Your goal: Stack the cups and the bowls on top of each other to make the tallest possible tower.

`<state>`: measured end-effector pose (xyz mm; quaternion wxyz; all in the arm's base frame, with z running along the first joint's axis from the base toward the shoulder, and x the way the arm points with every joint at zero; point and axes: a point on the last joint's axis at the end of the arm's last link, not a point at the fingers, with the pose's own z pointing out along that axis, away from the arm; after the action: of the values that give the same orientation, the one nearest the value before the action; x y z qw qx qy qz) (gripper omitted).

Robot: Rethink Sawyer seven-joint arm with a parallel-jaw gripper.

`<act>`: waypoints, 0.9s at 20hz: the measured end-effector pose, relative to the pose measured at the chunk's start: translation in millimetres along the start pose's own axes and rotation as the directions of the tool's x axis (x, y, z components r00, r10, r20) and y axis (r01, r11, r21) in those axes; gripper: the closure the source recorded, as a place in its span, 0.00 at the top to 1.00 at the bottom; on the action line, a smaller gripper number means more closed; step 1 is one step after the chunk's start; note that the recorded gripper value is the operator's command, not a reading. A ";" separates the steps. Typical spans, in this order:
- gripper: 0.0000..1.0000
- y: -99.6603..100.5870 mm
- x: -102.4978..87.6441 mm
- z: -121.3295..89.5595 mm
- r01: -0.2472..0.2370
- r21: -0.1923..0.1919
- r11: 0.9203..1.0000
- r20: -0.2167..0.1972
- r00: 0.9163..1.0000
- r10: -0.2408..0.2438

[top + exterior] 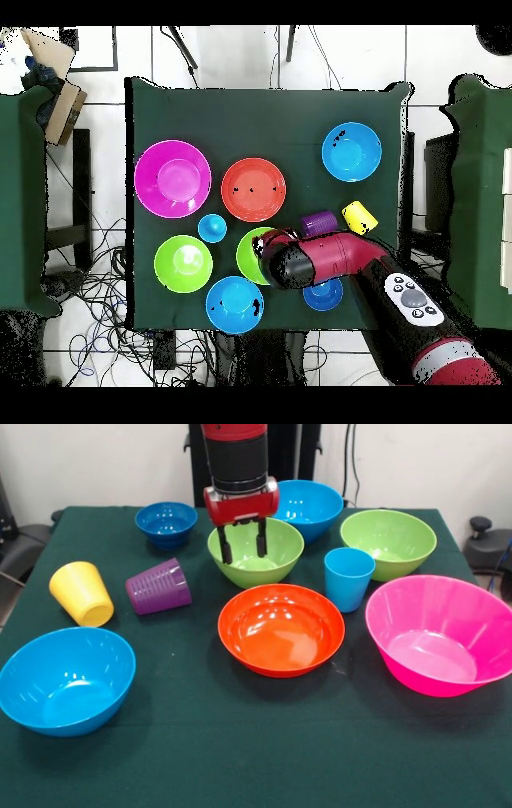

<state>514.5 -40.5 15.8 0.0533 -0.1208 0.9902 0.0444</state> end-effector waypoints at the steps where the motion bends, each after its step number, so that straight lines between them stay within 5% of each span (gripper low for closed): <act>1: 1.00 0.4 -0.7 -0.3 0.000 -0.003 1.000 -0.001 1.000 0.000; 4: 1.00 1.3 -1.4 -2.0 -0.001 -0.018 1.000 -0.015 1.000 0.001; 12: 1.00 -6.6 7.0 -11.1 -0.017 -0.060 0.998 -0.132 0.991 0.009; 18: 1.00 -8.8 4.8 -17.0 0.002 -0.086 0.996 -0.159 0.987 -0.016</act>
<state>510.4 -51.9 31.4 -0.0311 -0.1307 0.9880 0.0765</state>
